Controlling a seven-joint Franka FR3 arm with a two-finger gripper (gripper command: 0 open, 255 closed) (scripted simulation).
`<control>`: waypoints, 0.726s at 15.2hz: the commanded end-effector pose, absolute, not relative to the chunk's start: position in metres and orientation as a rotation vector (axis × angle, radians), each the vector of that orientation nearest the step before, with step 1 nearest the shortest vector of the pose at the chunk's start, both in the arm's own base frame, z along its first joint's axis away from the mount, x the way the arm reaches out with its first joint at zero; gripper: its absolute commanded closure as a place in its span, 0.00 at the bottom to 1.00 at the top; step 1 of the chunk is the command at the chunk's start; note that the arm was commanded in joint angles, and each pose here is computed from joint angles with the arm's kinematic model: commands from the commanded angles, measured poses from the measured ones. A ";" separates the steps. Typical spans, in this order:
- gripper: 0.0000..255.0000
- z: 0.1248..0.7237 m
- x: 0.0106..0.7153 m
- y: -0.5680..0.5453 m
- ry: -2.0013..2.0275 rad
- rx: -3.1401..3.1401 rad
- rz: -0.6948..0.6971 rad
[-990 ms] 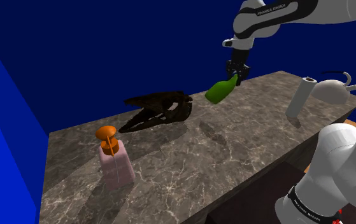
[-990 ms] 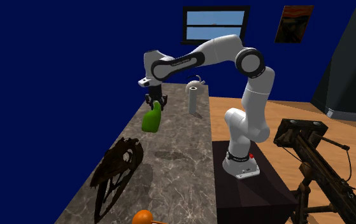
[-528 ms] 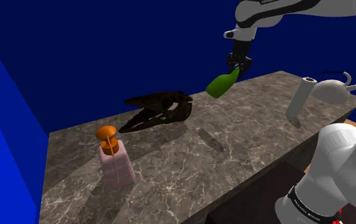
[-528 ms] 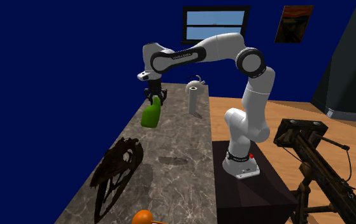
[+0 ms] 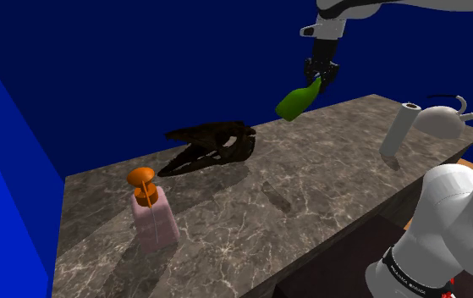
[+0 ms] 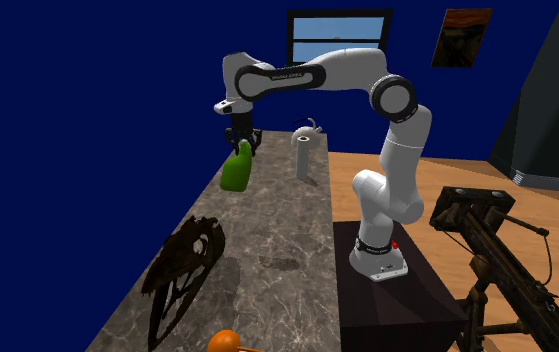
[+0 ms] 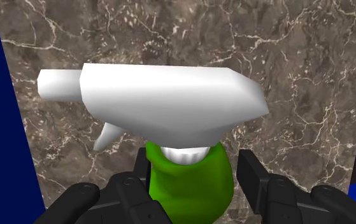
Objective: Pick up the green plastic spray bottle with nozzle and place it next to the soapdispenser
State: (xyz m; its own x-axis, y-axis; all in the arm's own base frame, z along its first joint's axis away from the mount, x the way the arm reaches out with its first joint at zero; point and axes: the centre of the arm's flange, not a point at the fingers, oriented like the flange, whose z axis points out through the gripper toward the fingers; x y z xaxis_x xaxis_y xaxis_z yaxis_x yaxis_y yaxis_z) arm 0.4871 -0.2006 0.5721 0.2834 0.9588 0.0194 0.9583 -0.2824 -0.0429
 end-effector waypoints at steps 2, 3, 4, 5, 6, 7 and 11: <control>1.00 0.589 0.487 -0.201 -1.853 -2.479 0.016; 1.00 0.594 0.487 -0.201 -1.853 -2.479 0.016; 1.00 0.599 0.487 -0.201 -1.853 -2.479 0.016; 1.00 0.604 0.487 -0.201 -1.853 -2.479 0.016; 1.00 0.610 0.487 -0.201 -1.853 -2.479 0.016; 1.00 0.615 0.487 -0.201 -1.853 -2.479 0.016; 1.00 0.627 0.482 -0.189 -1.853 -2.479 0.016</control>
